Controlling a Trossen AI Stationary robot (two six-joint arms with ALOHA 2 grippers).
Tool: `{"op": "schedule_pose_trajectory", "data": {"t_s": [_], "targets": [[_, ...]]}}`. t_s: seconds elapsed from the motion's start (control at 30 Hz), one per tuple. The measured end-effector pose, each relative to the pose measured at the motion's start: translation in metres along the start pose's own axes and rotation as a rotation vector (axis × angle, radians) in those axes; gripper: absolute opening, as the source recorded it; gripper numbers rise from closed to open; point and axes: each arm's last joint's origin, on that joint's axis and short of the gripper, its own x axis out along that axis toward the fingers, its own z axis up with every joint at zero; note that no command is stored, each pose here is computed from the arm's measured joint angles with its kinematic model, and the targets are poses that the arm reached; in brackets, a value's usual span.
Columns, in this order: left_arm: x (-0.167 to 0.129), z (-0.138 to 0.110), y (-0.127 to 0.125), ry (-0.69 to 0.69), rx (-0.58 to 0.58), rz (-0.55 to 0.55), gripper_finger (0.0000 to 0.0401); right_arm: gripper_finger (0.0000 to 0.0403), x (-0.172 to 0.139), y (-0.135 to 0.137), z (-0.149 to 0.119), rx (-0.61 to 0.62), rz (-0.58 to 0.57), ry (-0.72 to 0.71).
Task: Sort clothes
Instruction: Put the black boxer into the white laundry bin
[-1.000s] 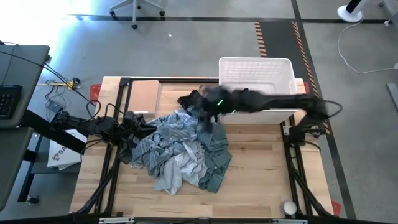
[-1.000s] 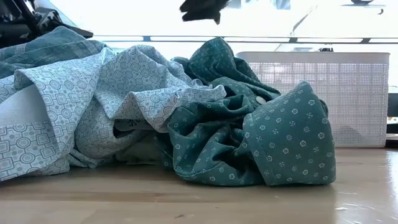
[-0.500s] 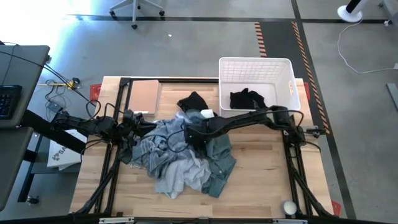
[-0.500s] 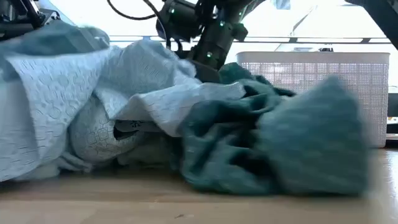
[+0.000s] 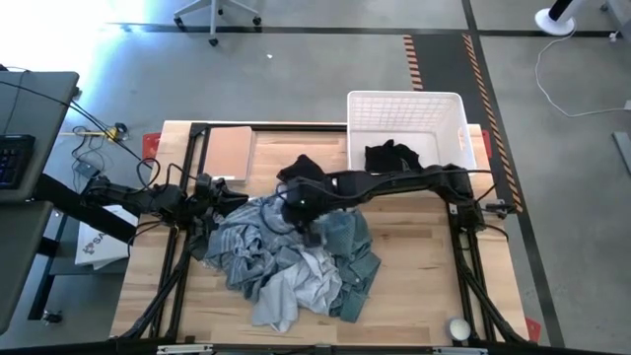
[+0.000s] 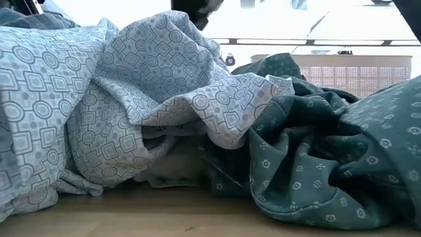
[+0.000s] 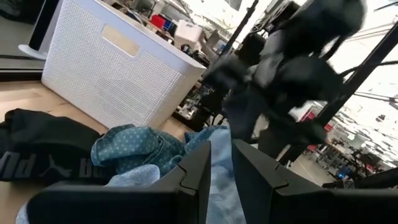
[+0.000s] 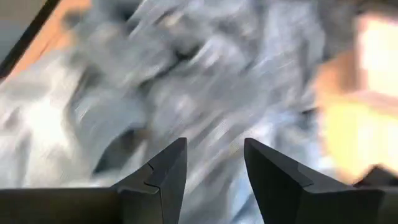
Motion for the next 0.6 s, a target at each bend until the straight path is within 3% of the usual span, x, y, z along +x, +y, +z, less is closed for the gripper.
{"op": "schedule_pose_trajectory", "data": {"t_s": [0.1,0.23,0.43,0.6], "targets": [[0.000,0.000,0.000,0.006,0.000,-0.007,0.0062,0.0158,-0.003,-0.026,0.011,0.096,-0.193,-0.126],[0.000,0.000,0.000,0.013,-0.003,-0.018,0.0062,0.0158,0.003,-0.068,-0.003,0.261,-0.356,-0.122],[0.000,0.000,0.000,0.011,-0.002,-0.016,0.0062,0.0158,0.046,-0.119,-0.049,0.404,-0.366,0.004],[0.000,-0.001,0.000,0.014,0.000,-0.015,0.0062,0.0158,0.086,-0.132,-0.082,0.432,-0.372,0.113]]}}
